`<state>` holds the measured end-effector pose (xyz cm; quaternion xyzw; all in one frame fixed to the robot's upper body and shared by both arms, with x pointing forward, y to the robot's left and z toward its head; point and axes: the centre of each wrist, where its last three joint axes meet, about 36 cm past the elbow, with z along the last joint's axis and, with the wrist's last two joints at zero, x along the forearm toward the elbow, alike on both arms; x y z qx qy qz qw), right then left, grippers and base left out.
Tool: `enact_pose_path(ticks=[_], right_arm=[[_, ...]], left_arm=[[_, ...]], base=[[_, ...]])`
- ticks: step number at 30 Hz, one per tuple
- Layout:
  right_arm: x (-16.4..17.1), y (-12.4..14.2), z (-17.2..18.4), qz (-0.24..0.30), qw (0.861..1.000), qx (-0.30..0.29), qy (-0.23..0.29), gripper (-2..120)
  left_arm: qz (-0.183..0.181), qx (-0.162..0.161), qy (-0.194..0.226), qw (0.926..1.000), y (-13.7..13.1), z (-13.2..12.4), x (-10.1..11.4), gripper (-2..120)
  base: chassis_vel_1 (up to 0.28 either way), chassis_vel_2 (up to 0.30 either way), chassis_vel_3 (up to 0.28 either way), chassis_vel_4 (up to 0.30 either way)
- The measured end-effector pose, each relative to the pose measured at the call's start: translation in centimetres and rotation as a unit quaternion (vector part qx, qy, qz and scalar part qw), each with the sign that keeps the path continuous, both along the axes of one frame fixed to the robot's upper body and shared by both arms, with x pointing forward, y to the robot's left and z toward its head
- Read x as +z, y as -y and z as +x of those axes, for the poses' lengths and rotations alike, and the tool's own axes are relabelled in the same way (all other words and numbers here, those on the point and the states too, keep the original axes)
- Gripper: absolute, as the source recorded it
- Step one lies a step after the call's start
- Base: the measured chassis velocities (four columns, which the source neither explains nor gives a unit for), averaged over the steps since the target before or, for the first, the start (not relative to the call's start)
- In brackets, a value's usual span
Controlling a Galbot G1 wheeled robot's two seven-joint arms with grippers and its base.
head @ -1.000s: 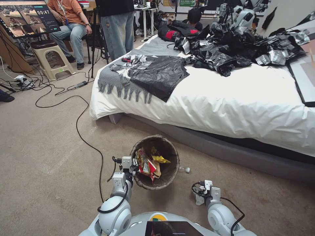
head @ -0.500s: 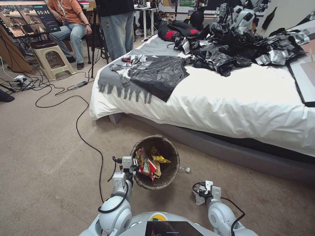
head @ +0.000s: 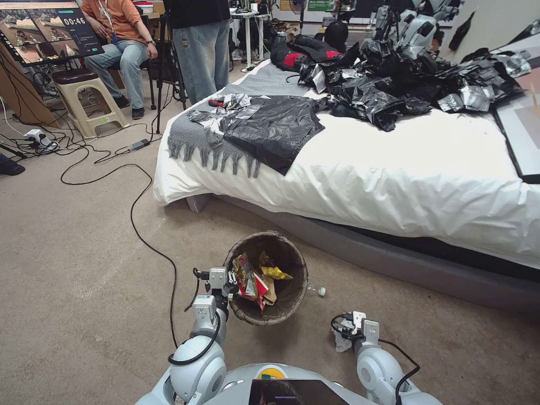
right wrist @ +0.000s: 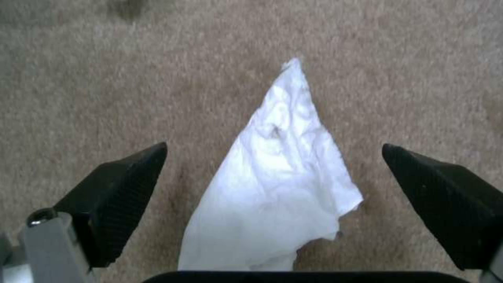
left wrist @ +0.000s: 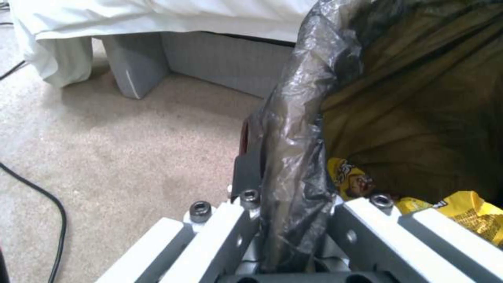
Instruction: Pick up the trash bin, then pick up the garbage from the floor and place it into the trash bin.
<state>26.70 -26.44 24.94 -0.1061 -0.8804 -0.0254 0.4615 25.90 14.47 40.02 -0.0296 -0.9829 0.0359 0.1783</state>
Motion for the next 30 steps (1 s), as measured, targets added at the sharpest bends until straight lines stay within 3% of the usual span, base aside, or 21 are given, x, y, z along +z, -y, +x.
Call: enact_pose_path(ticks=[14, 30], right_arm=[[-0.7, 0.0, 0.3, 0.009, 1.000, -0.011, -0.023, 89], [-1.5, 0.1, 0.5, 0.010, 0.999, -0.024, -0.034, 45]], left_arm=[[0.001, 0.000, 0.000, 1.0000, -0.1, 0.0, 0.0, 0], [0.000, 0.001, 0.000, 1.0000, 0.0, -0.1, 0.0, 0]], base=[[0.000, 0.000, 0.000, 0.000], [0.000, 0.000, 0.000, 0.000]])
